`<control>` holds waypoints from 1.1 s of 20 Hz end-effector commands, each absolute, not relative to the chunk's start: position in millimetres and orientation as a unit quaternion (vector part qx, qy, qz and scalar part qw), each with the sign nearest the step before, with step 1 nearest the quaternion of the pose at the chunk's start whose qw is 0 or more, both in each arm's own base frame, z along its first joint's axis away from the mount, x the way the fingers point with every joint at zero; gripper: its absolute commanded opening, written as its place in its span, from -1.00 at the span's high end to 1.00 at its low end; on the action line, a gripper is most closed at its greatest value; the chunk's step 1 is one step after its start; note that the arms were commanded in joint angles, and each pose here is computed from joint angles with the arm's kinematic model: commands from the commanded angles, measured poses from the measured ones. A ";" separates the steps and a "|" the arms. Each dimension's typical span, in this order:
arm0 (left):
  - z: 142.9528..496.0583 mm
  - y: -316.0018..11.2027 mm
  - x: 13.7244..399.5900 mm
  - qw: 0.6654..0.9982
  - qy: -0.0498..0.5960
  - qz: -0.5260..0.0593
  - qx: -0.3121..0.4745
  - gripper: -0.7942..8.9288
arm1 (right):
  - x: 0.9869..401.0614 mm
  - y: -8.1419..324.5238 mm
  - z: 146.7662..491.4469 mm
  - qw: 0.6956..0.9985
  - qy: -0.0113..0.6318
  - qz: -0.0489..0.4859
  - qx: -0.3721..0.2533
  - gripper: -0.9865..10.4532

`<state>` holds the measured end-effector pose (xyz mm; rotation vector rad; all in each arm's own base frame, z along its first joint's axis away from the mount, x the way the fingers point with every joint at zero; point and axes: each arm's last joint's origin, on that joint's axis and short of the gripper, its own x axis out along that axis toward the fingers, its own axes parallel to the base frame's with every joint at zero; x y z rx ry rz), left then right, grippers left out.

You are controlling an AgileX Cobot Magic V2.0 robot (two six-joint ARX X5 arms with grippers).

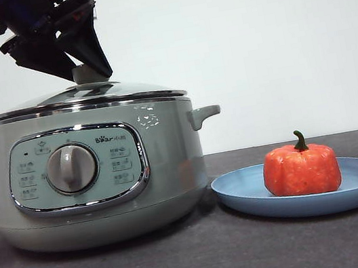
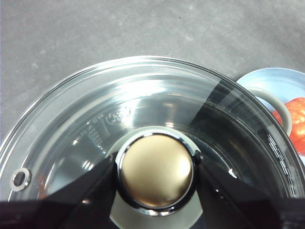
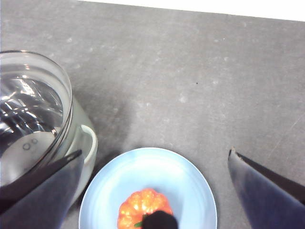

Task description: Take the pumpkin out from the steamer,put the pumpkin in the blue plate,close the lid

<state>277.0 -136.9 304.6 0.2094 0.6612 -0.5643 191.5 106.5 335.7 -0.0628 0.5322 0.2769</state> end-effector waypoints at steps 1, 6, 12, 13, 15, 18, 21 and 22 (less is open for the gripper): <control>304.0 -138.5 276.7 0.898 0.329 -0.277 0.099 0.86 | 191.8 106.6 333.6 0.955 0.264 0.134 -0.031 -0.05; 298.0 -135.8 271.9 0.883 0.367 -0.273 0.105 0.86 | 191.8 106.7 333.6 0.955 0.264 0.134 -0.031 -0.05; 298.2 -136.4 271.8 0.881 0.367 -0.282 0.101 0.85 | 191.7 106.6 333.5 0.954 0.265 0.134 -0.031 -0.05; 298.5 -136.5 271.9 0.881 0.365 -0.283 0.100 0.84 | 191.7 106.6 333.3 0.954 0.265 0.134 -0.031 -0.05; 298.7 -136.2 272.3 0.882 0.364 -0.282 0.100 0.65 | 191.4 106.4 332.8 0.953 0.268 0.134 -0.032 -0.05; 299.2 -136.5 272.8 0.884 0.360 -0.282 0.100 -0.01 | 190.8 106.1 331.7 0.952 0.275 0.134 -0.035 -0.05; 299.8 -136.1 272.6 0.885 0.361 -0.279 0.094 0.00 | 190.1 105.7 330.5 0.950 0.281 0.133 -0.038 -0.05; 300.5 -135.6 272.3 0.886 0.361 -0.277 0.090 0.00 | 189.9 105.6 330.2 0.949 0.283 0.133 -0.038 -0.05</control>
